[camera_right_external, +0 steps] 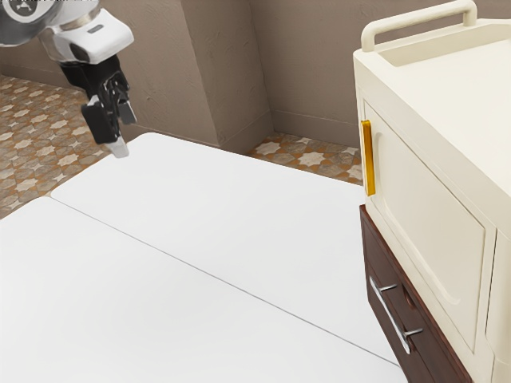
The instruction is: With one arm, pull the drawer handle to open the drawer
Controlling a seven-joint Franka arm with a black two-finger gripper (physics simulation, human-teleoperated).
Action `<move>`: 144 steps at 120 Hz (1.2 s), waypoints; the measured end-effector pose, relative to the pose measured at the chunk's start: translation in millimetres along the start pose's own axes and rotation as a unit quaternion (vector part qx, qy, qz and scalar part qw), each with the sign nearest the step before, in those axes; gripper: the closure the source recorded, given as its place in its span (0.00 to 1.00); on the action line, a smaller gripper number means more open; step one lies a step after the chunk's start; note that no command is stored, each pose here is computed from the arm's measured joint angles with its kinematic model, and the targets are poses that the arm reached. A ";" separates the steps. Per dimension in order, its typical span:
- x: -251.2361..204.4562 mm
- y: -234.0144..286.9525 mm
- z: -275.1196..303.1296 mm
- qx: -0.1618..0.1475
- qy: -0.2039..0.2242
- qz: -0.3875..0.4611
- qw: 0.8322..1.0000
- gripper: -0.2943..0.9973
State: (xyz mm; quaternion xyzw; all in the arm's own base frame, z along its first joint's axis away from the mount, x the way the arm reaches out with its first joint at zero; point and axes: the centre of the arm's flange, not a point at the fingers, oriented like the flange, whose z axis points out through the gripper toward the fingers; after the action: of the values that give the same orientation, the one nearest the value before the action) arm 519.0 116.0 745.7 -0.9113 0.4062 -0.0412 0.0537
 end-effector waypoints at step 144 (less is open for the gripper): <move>115.4 154.4 73.8 0.106 0.106 0.589 0.794 0.23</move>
State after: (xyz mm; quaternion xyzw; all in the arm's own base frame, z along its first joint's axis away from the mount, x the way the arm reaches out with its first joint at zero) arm 491.0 -67.7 655.9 -0.4740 0.8608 -0.1411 0.1206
